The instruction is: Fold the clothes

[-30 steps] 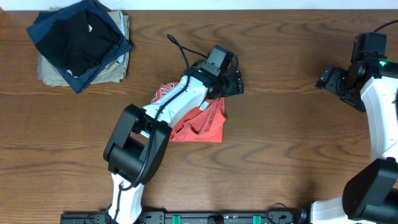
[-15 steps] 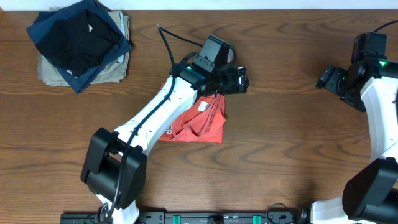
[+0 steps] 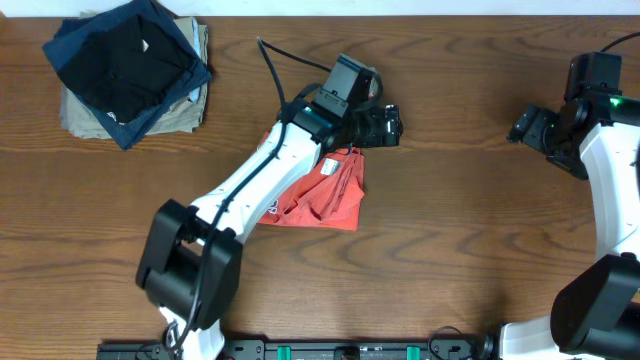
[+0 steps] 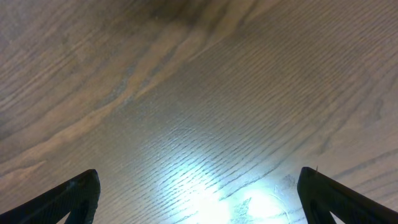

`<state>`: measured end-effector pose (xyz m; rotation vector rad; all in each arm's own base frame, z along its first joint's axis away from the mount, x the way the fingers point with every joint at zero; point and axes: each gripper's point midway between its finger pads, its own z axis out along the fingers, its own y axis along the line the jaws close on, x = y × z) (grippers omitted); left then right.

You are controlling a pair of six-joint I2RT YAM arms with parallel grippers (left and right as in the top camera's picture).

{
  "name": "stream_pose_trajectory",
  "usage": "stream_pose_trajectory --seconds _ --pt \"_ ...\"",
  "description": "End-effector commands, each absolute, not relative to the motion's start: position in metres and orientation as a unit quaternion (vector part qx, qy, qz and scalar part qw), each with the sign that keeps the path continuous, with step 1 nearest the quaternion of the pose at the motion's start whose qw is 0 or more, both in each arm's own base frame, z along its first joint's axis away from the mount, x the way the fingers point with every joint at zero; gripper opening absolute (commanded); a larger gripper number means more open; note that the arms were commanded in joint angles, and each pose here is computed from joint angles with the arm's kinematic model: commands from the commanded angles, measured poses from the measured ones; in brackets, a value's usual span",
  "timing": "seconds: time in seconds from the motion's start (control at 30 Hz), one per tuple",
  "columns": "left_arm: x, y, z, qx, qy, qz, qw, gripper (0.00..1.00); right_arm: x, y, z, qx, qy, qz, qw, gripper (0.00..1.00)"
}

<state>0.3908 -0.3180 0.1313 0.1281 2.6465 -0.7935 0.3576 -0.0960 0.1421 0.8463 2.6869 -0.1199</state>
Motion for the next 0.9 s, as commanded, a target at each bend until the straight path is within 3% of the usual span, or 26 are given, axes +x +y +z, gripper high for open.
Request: stream_pose_trajectory --seconds 0.0,0.13,0.47,0.7,0.87 --pt "0.400 -0.314 0.111 0.046 0.948 -0.249 0.192 0.90 0.357 -0.100 0.143 0.299 0.939 -0.048 0.161 0.99" --pt "0.396 -0.318 0.099 0.062 0.951 -0.239 0.184 0.99 0.357 -0.100 0.143 0.299 0.939 -0.048 0.161 0.99" --pt "0.373 -0.328 0.122 0.095 0.948 -0.242 0.184 0.98 0.357 -0.100 0.143 0.299 0.939 -0.048 0.161 0.99" --pt "0.334 -0.280 0.156 0.085 0.965 -0.205 0.143 0.98 0.357 -0.100 0.143 0.299 0.939 -0.048 0.161 0.99" --pt "0.295 -0.220 0.142 0.065 0.992 -0.076 0.076 0.98 0.357 -0.100 0.143 0.299 0.939 -0.048 0.161 0.99"
